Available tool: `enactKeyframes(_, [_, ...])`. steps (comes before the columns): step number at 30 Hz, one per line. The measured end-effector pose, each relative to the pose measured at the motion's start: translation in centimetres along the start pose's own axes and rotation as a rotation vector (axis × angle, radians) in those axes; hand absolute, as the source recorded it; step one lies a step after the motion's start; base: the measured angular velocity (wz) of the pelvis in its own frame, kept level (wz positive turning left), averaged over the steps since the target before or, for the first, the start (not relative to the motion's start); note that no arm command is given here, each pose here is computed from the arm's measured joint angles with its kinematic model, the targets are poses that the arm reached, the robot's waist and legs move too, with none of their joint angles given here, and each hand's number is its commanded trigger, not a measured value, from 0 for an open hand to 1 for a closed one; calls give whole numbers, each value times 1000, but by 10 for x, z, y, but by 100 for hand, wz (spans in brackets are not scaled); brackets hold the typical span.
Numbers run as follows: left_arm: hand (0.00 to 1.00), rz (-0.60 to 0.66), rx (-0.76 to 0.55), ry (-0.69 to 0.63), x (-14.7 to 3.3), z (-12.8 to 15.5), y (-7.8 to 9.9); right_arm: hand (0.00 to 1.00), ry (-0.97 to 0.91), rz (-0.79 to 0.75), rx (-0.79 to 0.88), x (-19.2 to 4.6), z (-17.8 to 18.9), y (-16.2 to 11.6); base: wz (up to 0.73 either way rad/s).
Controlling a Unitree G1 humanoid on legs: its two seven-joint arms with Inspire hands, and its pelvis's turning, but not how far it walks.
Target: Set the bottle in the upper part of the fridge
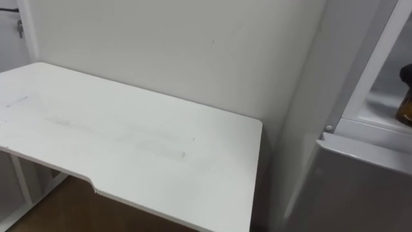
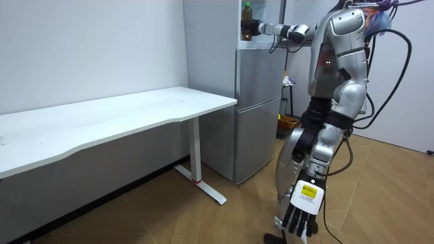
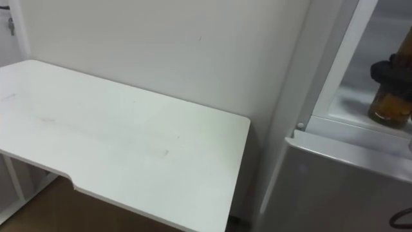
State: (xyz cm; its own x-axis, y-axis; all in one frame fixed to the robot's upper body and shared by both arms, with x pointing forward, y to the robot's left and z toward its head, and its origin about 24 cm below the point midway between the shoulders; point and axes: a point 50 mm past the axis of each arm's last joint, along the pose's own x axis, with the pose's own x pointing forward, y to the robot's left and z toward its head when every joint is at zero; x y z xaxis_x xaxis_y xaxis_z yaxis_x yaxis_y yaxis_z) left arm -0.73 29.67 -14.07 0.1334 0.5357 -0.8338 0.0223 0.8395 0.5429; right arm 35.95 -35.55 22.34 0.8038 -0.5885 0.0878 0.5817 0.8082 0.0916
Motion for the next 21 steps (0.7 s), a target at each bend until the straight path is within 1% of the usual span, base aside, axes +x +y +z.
enactKeyframes(1, [0,-3,7,-4,0,1,-1,100,-4,-2,1,0,0,0,0])
enactKeyframes(2, [0,-5,10,-5,0,1,-1,95,-7,-3,2,0,1,0,0])
enactKeyframes(3, [0,-7,13,-6,0,1,-2,57,-13,-6,4,0,1,0,0])
enactKeyframes(4, [0,-8,16,-7,0,1,-2,51,-16,-9,6,0,2,0,0])
enactKeyframes(5, [0,-9,16,-8,0,1,-3,0,-19,-9,7,0,3,0,0])
enactKeyframes(12, [0,-22,17,-10,-1,1,-6,0,-32,-19,10,0,4,-1,0])
enactKeyframes(16, [0,-26,26,-17,-1,3,-7,0,6,-29,-36,1,-7,-2,0])
enactKeyframes(21, [0,-28,31,-21,-2,3,-7,0,2,-22,-50,0,-6,0,0])
